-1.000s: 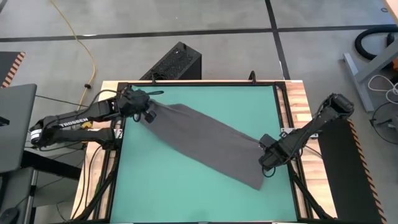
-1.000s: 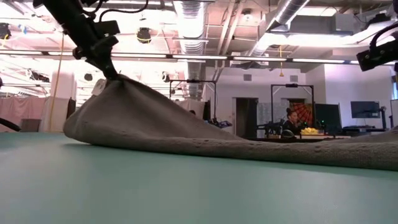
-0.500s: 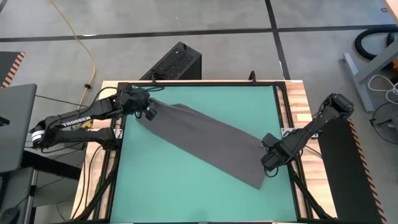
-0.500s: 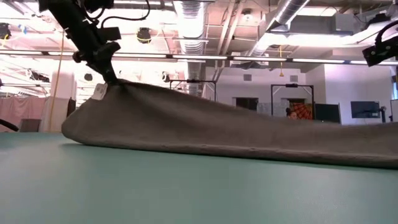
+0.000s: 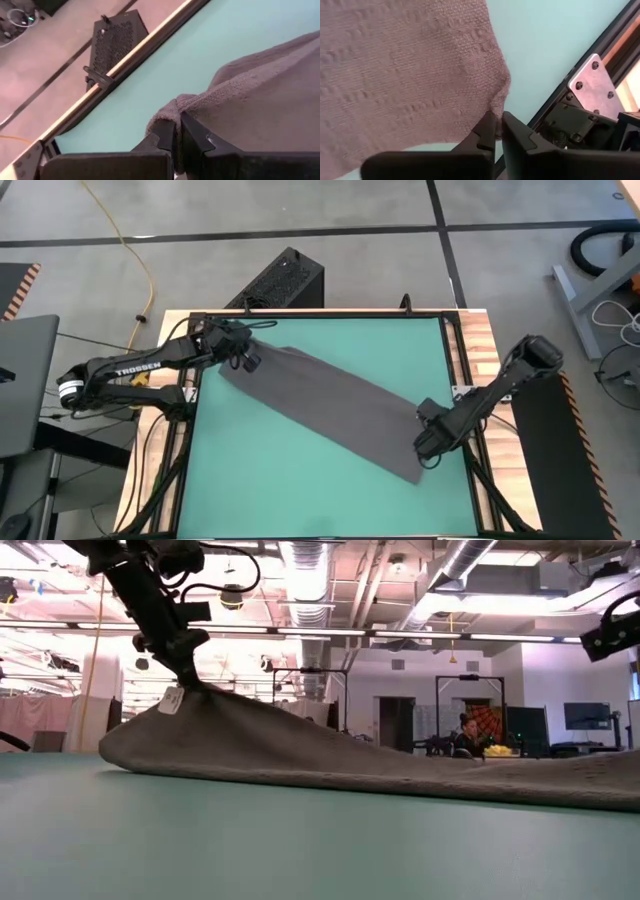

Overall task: Roll towel
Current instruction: Roll the gray towel

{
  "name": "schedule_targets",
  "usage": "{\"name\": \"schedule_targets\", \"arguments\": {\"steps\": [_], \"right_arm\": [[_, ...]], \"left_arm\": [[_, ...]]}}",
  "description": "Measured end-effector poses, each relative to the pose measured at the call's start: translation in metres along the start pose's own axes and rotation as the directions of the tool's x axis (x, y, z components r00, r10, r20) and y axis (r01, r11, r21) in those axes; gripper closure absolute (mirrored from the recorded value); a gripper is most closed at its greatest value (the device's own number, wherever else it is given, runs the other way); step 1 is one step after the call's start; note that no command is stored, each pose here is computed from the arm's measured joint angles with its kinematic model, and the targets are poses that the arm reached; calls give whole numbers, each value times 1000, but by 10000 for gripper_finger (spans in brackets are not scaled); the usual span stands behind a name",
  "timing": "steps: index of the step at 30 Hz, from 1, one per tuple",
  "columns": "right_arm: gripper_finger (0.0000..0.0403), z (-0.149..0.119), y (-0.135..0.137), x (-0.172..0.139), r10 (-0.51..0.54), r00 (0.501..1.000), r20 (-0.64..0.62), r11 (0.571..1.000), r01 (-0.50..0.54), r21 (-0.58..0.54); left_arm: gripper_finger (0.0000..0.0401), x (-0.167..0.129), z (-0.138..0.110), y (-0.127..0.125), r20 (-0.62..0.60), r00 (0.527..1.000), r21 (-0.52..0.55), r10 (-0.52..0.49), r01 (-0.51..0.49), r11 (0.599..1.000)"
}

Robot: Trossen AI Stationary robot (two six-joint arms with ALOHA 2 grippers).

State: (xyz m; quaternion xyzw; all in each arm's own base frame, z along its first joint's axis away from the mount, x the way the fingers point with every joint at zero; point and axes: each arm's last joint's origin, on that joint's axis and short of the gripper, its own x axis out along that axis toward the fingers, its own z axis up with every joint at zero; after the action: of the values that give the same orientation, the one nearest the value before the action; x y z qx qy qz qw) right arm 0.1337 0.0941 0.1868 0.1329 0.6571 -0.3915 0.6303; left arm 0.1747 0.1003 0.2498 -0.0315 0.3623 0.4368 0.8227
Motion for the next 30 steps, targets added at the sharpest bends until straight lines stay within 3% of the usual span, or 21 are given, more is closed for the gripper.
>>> {"name": "schedule_targets", "arguments": {"steps": [9, 13, 16, 19, 23, 27, 30], "right_arm": [[264, 5, -5, -5, -83, 996, -22, 996, 83, 8], [227, 10, -4, -19, -62, 998, -25, 998, 62, -3], [210, 14, 2, -32, 19, 1000, -5, 1000, -19, 10], [205, 15, 19, -42, 194, 978, 74, 981, -194, -17], [211, 10, 50, -51, 464, 855, 233, 886, -452, -108], [221, 4, 75, -53, 571, 764, 301, 821, -540, -187], [228, 0, 92, -48, 590, 748, 302, 807, -547, -221]], "left_arm": [[400, 2, 1, 1, 5, 1000, 45, 3, -4, 999], [375, 5, 1, 4, -13, 1000, 44, -12, 12, 999], [342, 6, 1, 7, -15, 1000, 36, -2, 2, 999], [309, 8, 0, 11, -25, 1000, 41, 13, -12, 999], [273, 10, -3, 17, -66, 997, 46, 35, -32, 998], [252, 12, -10, 26, -143, 987, 48, 70, -64, 997], [247, 10, -9, 34, -188, 978, 25, 93, -90, 996]]}}
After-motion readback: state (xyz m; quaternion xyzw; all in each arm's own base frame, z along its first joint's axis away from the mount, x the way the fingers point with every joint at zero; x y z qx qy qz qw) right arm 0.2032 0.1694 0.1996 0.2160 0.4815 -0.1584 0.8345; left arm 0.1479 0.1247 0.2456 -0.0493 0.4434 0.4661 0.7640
